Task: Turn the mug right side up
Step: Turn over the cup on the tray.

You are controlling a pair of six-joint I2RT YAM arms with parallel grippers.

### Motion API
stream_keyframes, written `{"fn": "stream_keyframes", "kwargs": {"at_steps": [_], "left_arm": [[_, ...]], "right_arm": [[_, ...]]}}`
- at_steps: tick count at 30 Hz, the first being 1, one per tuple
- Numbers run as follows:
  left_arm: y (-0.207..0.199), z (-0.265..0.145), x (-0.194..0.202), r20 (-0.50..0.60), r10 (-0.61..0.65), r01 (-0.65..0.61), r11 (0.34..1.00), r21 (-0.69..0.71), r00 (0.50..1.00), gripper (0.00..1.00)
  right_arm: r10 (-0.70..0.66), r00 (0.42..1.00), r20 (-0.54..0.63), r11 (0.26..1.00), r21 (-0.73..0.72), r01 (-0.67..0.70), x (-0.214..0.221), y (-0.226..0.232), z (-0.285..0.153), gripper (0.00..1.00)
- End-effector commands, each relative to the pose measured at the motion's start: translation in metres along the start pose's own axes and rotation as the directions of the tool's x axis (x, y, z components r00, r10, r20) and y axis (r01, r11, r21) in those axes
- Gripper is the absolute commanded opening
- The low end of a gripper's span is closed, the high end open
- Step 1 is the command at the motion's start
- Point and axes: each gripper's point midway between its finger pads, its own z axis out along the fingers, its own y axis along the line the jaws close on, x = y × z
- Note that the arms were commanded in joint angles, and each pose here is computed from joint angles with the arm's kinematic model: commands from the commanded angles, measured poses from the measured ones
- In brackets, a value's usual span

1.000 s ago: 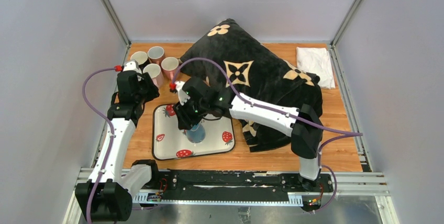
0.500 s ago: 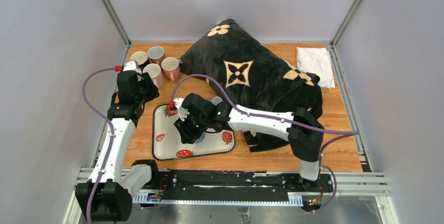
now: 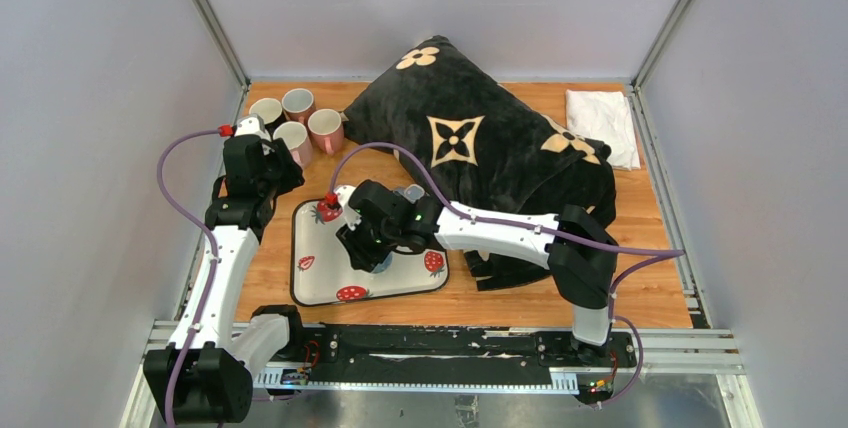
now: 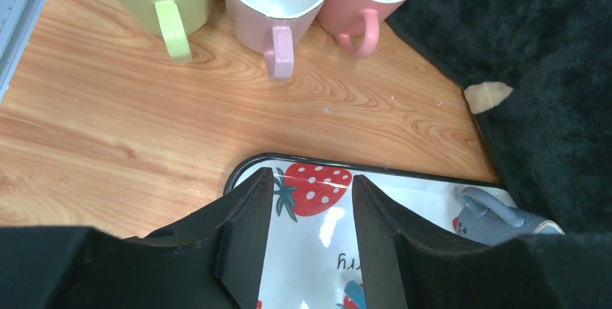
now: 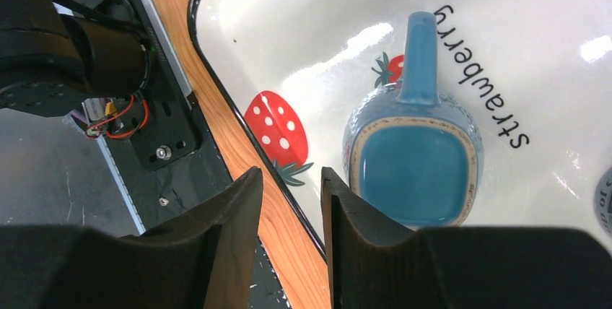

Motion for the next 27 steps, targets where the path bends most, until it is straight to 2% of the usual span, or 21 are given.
{"fn": "stream_keyframes", "kwargs": {"at_steps": [1, 6, 9, 16, 27], "left_arm": [[0.0, -0.002, -0.005, 0.022, -0.005, 0.005, 1.0, 0.002, 1.0, 0.51], [-0.005, 0.0, -0.004, 0.015, -0.004, 0.004, 1.0, 0.031, 1.0, 0.52], [-0.018, 0.002, 0.0, -0.006, 0.005, -0.004, 0.994, 0.106, 1.0, 0.53], [-0.044, 0.015, 0.021, -0.108, 0.024, 0.002, 0.971, 0.241, 0.994, 0.53], [-0.071, 0.03, 0.078, -0.254, 0.07, -0.001, 0.964, 0.264, 0.965, 0.5]], "right_arm": [[0.027, 1.0, -0.017, 0.997, 0.067, -0.026, 0.01, -0.02, -0.005, 0.4], [0.064, 0.998, -0.012, 0.993, 0.097, -0.062, 0.014, -0.037, -0.014, 0.4], [0.081, 0.997, -0.009, 0.991, 0.106, -0.08, 0.015, -0.045, -0.017, 0.39], [0.107, 0.994, -0.001, 0.987, 0.118, -0.106, 0.013, -0.055, -0.02, 0.39], [0.151, 0.988, 0.017, 0.981, 0.122, -0.152, 0.013, -0.063, -0.023, 0.39]]}}
